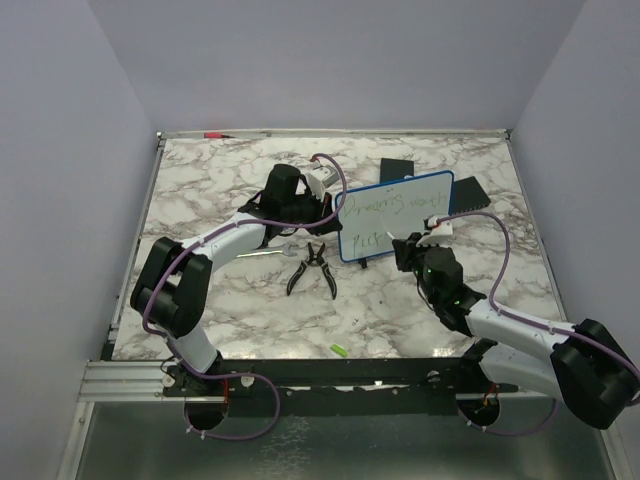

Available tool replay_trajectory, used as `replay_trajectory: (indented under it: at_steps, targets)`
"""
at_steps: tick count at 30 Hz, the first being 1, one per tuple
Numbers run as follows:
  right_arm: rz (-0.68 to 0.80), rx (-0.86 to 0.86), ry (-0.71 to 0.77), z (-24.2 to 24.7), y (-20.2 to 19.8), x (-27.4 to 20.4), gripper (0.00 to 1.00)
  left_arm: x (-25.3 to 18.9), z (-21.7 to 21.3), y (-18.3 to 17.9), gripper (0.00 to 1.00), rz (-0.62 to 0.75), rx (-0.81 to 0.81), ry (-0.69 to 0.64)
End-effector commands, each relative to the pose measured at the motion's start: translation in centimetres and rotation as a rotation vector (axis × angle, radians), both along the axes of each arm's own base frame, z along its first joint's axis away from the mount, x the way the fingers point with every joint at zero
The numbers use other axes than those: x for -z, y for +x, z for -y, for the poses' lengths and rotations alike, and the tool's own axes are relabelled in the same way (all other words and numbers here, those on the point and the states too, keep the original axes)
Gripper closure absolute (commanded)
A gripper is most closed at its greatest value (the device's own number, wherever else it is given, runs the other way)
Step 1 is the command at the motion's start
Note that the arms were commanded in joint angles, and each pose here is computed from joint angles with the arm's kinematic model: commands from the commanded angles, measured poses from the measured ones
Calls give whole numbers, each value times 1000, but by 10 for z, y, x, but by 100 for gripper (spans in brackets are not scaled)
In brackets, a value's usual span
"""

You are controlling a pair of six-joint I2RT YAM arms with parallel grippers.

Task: Write a sentence on the whiteboard

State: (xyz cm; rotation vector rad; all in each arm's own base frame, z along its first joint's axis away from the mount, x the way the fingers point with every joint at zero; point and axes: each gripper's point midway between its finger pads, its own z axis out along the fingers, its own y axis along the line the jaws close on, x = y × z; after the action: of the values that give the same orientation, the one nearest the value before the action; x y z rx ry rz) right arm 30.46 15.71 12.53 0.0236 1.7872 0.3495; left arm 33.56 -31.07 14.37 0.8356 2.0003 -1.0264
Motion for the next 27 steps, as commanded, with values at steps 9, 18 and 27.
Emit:
replay_trajectory:
  at_steps: [9,18,27]
  targets:
    - [-26,-57,11,-7,-5,11,99,10,2,-2,100,-8,12,37]
    - [-45,13,11,7,-9,17,99,10,2,-3,100,-10,12,37]
    - [-54,59,-6,15,-6,20,99,11,2,-2,100,-12,12,38]
